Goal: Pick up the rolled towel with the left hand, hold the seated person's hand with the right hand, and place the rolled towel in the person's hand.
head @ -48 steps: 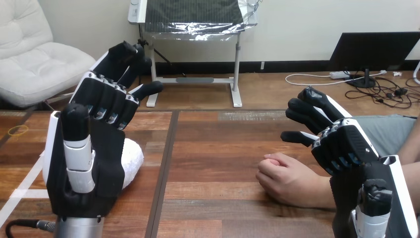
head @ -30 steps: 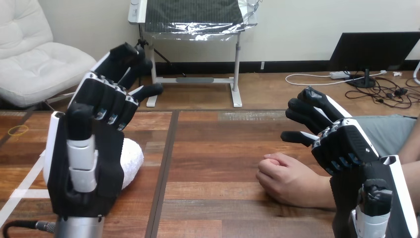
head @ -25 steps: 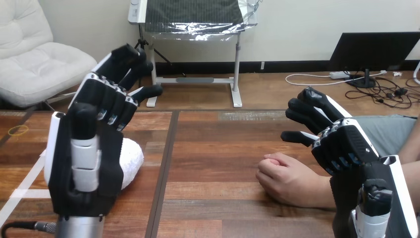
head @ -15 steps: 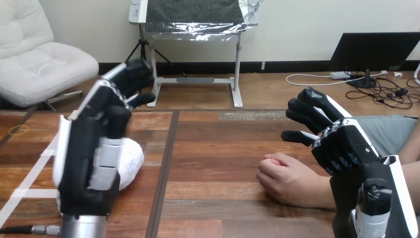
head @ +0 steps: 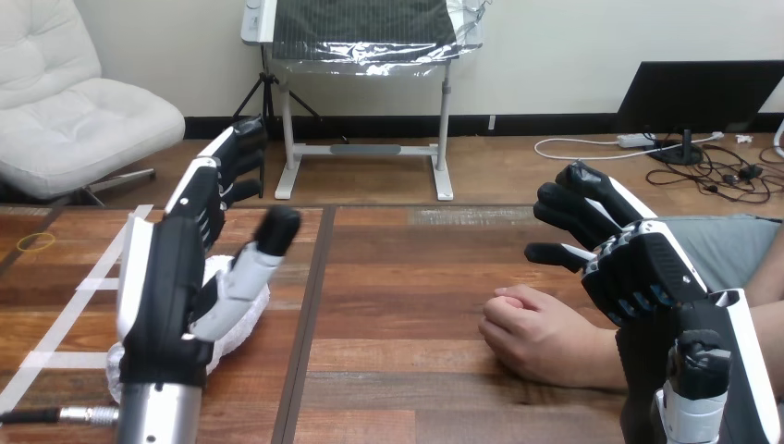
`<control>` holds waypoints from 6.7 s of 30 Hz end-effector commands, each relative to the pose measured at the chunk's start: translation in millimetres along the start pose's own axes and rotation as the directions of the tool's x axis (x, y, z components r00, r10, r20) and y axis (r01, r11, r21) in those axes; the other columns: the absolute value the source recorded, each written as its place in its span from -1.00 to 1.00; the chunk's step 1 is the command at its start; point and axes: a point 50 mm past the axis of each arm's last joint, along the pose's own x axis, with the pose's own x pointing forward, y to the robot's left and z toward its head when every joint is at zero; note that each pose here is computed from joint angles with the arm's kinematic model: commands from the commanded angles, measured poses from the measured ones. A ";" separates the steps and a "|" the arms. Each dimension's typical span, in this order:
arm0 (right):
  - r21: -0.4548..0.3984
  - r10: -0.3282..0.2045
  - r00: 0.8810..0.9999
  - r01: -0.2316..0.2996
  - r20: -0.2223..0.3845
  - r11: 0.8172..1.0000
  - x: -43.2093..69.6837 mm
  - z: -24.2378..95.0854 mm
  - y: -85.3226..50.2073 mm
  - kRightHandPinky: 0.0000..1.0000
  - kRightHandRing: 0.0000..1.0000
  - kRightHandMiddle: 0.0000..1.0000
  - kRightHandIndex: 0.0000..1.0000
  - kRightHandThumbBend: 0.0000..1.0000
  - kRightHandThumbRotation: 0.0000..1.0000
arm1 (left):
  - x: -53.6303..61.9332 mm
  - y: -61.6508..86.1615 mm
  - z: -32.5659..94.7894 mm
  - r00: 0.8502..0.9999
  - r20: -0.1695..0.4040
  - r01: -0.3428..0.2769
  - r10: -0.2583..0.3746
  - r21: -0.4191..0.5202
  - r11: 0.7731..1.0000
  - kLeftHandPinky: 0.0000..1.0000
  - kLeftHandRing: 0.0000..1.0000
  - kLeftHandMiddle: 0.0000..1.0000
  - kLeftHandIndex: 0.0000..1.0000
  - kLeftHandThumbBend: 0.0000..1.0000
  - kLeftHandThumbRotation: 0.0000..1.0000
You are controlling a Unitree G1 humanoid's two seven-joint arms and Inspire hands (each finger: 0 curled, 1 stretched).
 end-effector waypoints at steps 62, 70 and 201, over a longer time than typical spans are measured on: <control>0.011 -0.007 0.998 0.007 0.070 1.000 8.9 5.7 1.1 0.41 0.67 0.66 0.69 0.71 1.00 | 61.7 -6.7 -62.8 0.950 -0.298 0.131 0.092 0.648 0.750 1.00 0.90 0.93 0.90 0.88 -0.26; 0.013 -0.012 0.998 0.011 0.069 1.000 8.4 5.5 1.2 0.41 0.67 0.66 0.69 0.73 1.00 | 63.6 -5.0 -70.5 0.941 -0.314 0.134 0.124 0.684 0.717 1.00 0.87 0.89 0.87 0.89 -0.27; 0.001 0.001 0.994 -0.002 0.113 1.000 14.5 10.4 -1.1 0.34 0.62 0.65 0.66 0.90 1.00 | 100.1 -10.4 -79.6 0.426 -0.887 0.761 0.177 0.457 0.461 -0.73 -0.51 -0.32 -0.02 0.48 -0.60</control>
